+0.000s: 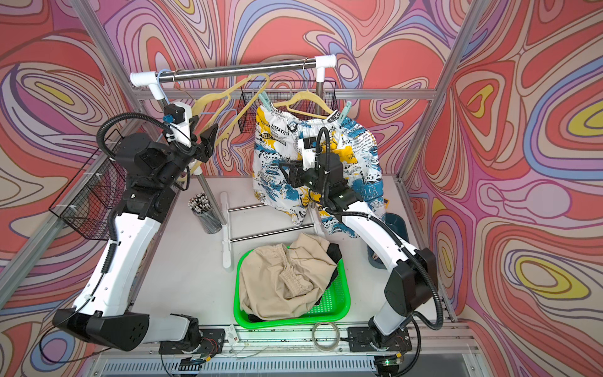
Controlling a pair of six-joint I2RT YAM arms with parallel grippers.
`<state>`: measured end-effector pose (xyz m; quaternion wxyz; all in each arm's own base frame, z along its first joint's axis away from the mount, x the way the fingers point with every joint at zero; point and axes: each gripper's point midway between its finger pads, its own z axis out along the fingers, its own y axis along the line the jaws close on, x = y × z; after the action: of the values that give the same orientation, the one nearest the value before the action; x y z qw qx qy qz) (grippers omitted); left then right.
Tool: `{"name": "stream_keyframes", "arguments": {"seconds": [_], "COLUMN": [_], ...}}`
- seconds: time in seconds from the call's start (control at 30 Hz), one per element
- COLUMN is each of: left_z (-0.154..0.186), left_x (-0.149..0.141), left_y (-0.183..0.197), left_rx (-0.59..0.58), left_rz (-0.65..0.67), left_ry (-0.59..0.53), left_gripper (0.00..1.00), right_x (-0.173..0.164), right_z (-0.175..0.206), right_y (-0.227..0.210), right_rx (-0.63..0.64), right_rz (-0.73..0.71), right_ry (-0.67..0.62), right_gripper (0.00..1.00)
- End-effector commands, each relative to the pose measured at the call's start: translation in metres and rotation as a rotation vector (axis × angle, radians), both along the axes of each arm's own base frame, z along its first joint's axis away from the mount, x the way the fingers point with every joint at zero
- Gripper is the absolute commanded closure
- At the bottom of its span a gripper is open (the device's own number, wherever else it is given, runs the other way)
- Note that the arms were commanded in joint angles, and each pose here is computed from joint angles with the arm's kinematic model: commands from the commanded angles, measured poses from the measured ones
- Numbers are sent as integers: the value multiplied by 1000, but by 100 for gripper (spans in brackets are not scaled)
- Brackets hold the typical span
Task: Remove the clothespins securing shorts to the hanger
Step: Adjust the hanger on the clothesline.
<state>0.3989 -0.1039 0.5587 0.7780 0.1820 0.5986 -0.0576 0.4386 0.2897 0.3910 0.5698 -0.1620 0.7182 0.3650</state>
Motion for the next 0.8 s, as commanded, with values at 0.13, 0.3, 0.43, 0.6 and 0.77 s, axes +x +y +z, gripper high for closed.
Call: {"name": "stream_keyframes", "arguments": {"seconds": [0.13, 0.3, 0.43, 0.6, 0.77], "left_z": [30, 17, 6, -3, -6], "left_x": [-18, -1, 11, 22, 25], "left_y": [18, 19, 18, 23, 16], "left_rx": [-6, 32, 76, 101, 115], "left_rz": [92, 120, 135, 181, 141], "left_ry": [-94, -48, -14, -6, 13], "left_gripper": [41, 41, 41, 40, 50], "right_x": [12, 38, 53, 55, 56], "right_z": [17, 39, 46, 42, 29], "right_y": [3, 12, 26, 35, 36], "right_rx": [10, -15, -2, 44, 41], "right_rz": [-11, -33, 1, 44, 42], "right_ry": [-50, -118, -120, -96, -72], "right_gripper": [47, 47, 48, 48, 48]}}
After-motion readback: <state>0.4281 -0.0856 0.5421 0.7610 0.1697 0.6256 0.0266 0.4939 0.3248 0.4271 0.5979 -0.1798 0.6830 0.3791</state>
